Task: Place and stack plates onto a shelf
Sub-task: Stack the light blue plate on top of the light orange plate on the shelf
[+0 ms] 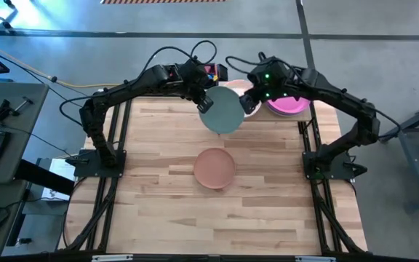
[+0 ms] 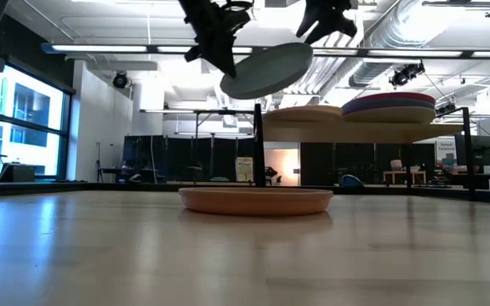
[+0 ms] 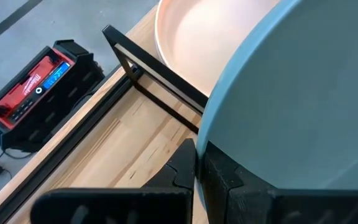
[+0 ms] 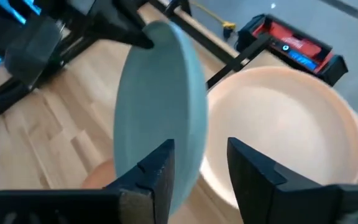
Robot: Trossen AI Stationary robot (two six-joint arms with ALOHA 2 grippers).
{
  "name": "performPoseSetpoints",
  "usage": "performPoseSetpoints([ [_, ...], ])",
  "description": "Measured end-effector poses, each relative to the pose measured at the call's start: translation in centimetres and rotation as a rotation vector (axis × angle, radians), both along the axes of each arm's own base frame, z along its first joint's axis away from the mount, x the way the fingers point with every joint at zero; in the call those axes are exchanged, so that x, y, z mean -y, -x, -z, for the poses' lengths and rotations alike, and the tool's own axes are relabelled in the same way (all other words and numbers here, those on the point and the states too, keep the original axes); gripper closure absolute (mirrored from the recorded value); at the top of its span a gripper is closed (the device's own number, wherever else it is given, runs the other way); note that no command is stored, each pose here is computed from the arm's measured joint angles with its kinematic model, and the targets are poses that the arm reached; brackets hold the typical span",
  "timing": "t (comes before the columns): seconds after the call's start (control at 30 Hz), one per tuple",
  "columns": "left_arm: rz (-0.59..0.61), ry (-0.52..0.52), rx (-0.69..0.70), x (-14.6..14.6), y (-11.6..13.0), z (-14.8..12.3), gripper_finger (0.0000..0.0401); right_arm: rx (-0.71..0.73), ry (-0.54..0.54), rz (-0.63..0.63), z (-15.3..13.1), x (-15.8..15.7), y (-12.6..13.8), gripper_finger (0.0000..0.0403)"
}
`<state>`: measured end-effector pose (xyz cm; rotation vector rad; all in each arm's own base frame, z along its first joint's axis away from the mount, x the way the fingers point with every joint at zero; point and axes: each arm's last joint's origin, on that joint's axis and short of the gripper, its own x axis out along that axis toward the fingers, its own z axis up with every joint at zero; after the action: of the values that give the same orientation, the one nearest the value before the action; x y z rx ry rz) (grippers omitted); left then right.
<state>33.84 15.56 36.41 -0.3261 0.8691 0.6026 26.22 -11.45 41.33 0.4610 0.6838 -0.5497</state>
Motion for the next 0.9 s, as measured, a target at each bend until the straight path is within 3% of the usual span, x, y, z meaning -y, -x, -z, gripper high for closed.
performPoseSetpoints([
  [0.27, -0.007, 0.022, -0.040, 0.1, 0.3, 0.3, 0.0400, -0.070, -0.032, -0.038, 1.6, -1.4, -2.1, 0.0281],
  [0.6, 0.004, 0.026, -0.051, 0.5, 0.2, 0.3, 0.0400, -0.139, -0.075, 0.028, 3.3, -1.5, -3.4, 0.0284],
  [0.73, 0.006, 0.025, -0.050, 0.6, 0.2, 0.3, 0.0400, -0.135, -0.095, 0.050, 3.3, -1.6, -3.3, 0.0316],
  [0.9, 0.010, 0.030, -0.048, 0.6, 0.2, 0.3, 0.0394, -0.151, -0.108, 0.076, 3.4, -1.6, -3.1, 0.0388],
])
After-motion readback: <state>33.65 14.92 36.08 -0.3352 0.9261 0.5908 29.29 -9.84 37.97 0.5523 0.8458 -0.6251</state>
